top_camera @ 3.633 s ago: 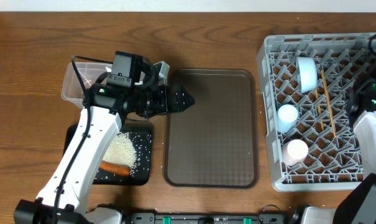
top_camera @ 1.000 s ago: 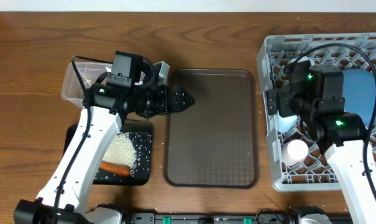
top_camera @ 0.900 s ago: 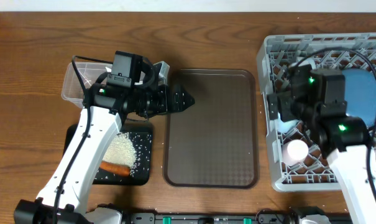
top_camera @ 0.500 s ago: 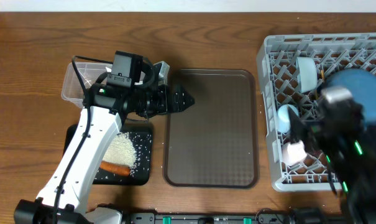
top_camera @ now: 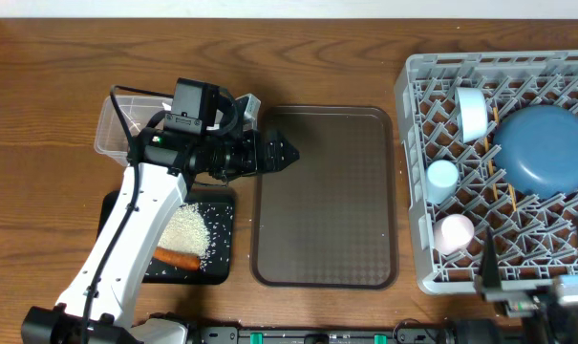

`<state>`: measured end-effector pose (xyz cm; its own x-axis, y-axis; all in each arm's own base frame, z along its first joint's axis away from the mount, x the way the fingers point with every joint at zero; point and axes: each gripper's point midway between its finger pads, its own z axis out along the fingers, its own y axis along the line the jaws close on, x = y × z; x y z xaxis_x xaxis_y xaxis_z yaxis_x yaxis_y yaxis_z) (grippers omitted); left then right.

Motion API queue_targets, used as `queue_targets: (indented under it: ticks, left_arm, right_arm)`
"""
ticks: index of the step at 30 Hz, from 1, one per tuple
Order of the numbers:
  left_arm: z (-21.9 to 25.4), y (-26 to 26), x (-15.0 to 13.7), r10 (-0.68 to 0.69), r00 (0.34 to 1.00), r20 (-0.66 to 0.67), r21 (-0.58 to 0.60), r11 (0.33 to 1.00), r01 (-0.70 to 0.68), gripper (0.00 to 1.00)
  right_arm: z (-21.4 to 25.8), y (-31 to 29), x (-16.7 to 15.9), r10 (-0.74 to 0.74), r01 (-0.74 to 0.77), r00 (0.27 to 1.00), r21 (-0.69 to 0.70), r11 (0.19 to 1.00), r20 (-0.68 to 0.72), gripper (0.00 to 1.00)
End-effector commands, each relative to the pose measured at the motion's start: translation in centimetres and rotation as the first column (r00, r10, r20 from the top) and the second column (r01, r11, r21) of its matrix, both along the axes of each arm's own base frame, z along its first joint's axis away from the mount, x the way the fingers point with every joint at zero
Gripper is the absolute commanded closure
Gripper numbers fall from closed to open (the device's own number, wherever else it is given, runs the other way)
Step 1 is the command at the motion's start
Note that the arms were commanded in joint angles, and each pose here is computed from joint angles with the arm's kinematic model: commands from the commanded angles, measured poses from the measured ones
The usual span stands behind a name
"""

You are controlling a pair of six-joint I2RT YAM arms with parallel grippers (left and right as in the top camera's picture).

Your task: Sort waste into correct bins and load items into the dishwasher rack

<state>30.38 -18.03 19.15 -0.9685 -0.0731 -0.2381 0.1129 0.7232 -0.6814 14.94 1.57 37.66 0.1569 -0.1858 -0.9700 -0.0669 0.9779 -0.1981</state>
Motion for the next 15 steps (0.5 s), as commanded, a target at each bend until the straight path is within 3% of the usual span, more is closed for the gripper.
queue_targets:
  ticks: [1, 8, 15]
  left_arm:
    - [0.4, 0.2, 0.1, 0.0, 1.0, 0.022, 0.006, 1.0, 0.0, 0.02]
    - [0.4, 0.2, 0.1, 0.0, 1.0, 0.022, 0.006, 1.0, 0.0, 0.02]
    - [0.4, 0.2, 0.1, 0.0, 1.0, 0.022, 0.006, 1.0, 0.0, 0.02]
  right_arm:
    - [-2.8, -0.3, 1.9, -0.006, 0.007, 1.0, 0.092, 0.996, -0.012, 0.01]
    - [-6.9, -0.3, 5.7, 0.012, -0.027, 0.998, 0.252, 0.967, 0.062, 0.01]
    - [-11.0, -0.3, 8.1, 0.017, -0.052, 0.992, 0.283, 0.958, 0.124, 0.01]
